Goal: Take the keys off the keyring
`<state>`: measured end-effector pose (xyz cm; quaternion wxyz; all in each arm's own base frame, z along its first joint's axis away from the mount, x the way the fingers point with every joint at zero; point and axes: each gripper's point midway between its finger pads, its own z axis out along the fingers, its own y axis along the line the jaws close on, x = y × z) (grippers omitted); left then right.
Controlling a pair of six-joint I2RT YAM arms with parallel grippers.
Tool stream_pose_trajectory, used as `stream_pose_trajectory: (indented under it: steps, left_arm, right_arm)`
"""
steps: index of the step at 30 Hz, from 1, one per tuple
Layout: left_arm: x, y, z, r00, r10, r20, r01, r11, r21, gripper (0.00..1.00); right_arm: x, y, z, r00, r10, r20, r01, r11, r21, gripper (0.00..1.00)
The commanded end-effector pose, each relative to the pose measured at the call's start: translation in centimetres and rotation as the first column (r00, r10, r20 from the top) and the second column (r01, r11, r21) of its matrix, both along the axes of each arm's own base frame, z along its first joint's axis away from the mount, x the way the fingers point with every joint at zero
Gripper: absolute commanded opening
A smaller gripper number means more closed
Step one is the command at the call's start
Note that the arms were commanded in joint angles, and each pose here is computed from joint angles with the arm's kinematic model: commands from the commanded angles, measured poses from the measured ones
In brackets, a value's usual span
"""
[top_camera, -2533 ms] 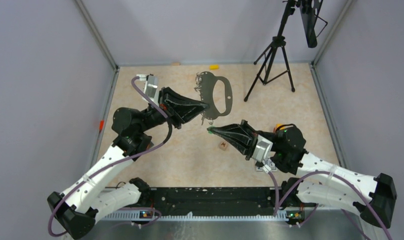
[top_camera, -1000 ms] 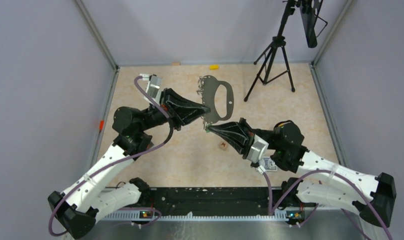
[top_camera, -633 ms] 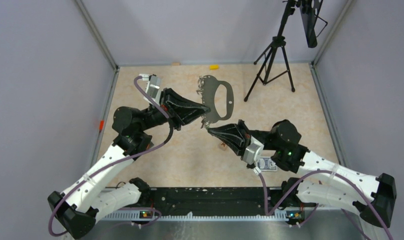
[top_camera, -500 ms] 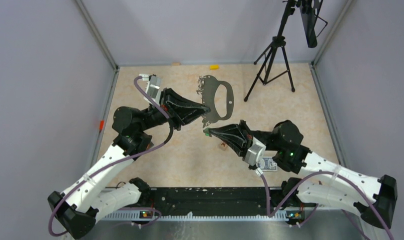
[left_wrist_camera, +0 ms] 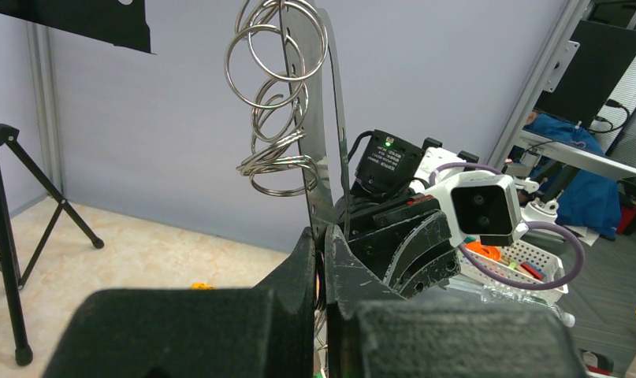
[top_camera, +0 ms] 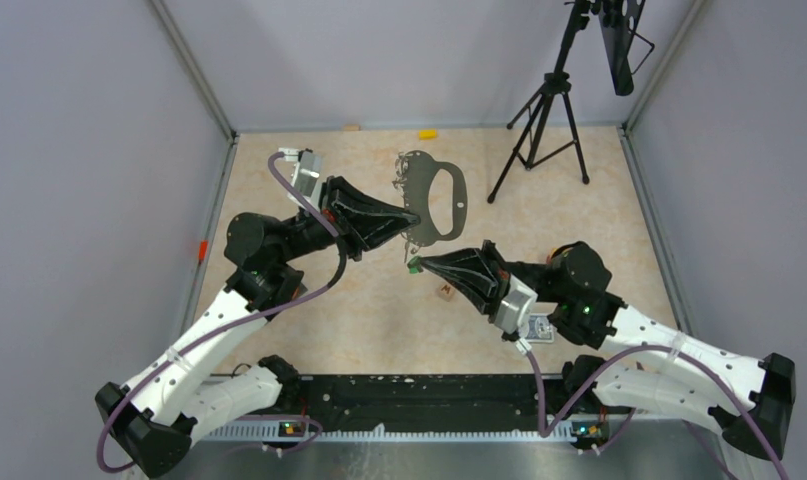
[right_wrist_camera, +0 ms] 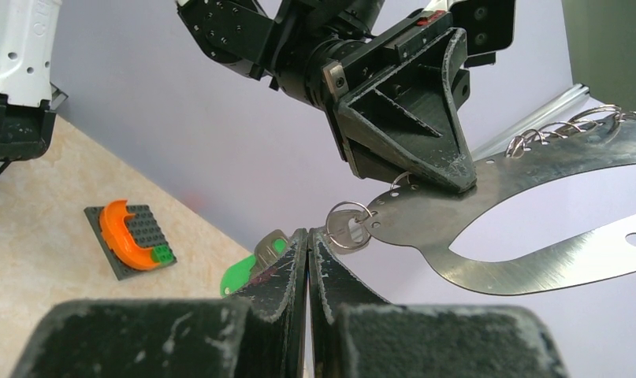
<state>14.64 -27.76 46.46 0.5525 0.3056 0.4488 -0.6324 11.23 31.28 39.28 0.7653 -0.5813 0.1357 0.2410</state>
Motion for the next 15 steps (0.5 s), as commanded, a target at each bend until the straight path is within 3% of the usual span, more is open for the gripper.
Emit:
stream_pose_trajectory:
  steps: [1,4,7,15]
  left_arm:
    - [-1.33,1.07,3.17,0.996,0.008,0.088,-0.003,0.998,-0.064,0.0]
    - [-1.3,1.1,3.26,0.996,0.011,0.092,-0.005,0.998,-0.065,0.0]
    - [-1.32,1.1,3.33,0.995,0.012,0.096,-0.005,0.998,-0.065,0.0]
    - [-1.18,1.02,3.19,0.995,0.014,0.095,-0.008,0.998,-0.063,0.0]
  right_arm:
    - [-1.19,-0.83,2.36,0.999,0.026,0.02,-0.028,0.997,0.072,0.02]
    - [-1.15,-1.22,2.44,1.0,0.022,-0.001,-0.022,0.994,0.105,0.18]
    - [-1.18,-1.31,2.31,0.999,0.029,-0.024,-0.026,0.993,0.116,0.25]
    - [-1.24,-0.88,1.51,0.995,0.061,-0.084,-0.052,0.993,0.11,0.27]
